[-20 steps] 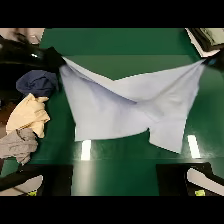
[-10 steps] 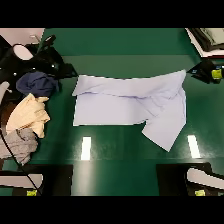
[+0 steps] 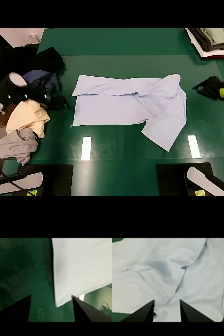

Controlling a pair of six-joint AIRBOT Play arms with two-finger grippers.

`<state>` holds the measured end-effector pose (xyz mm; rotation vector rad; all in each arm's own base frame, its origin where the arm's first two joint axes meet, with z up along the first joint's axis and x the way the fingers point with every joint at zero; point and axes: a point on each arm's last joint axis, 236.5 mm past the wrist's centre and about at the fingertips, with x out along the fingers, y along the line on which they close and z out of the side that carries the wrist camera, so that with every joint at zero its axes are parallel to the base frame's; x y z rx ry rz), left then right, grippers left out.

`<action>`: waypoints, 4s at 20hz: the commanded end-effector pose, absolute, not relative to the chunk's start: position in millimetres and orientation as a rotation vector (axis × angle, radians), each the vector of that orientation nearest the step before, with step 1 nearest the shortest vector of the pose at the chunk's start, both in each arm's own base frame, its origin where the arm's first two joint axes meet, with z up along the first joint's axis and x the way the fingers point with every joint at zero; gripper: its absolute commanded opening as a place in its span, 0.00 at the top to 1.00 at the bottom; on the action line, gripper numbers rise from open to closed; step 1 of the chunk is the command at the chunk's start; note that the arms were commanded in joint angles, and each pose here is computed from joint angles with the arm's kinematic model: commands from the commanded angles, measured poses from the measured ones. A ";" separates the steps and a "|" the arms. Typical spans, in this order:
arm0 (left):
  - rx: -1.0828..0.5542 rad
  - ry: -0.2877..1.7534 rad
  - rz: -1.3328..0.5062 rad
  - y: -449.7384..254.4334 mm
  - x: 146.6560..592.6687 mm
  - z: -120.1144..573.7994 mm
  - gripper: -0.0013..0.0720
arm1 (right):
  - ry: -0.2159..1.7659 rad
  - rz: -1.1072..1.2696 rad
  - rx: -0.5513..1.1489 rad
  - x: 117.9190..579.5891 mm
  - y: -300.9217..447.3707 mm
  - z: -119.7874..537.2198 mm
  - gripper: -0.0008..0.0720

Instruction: Fold the shirts.

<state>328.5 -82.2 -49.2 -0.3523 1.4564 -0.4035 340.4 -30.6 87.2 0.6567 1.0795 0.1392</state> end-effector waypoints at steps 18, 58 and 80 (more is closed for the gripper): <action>-0.443 1.467 -0.539 -147.5 283.3 -86.6 0.95 | 1.197 0.082 0.617 304.4 -37.1 53.9 0.50; 0.037 -0.121 -0.363 -79.8 270.0 559.2 0.95 | -0.055 0.325 0.207 285.3 44.7 517.1 0.97; -0.264 1.018 -0.376 -72.3 431.4 123.4 0.95 | 1.270 0.140 0.207 395.6 -5.8 137.6 0.97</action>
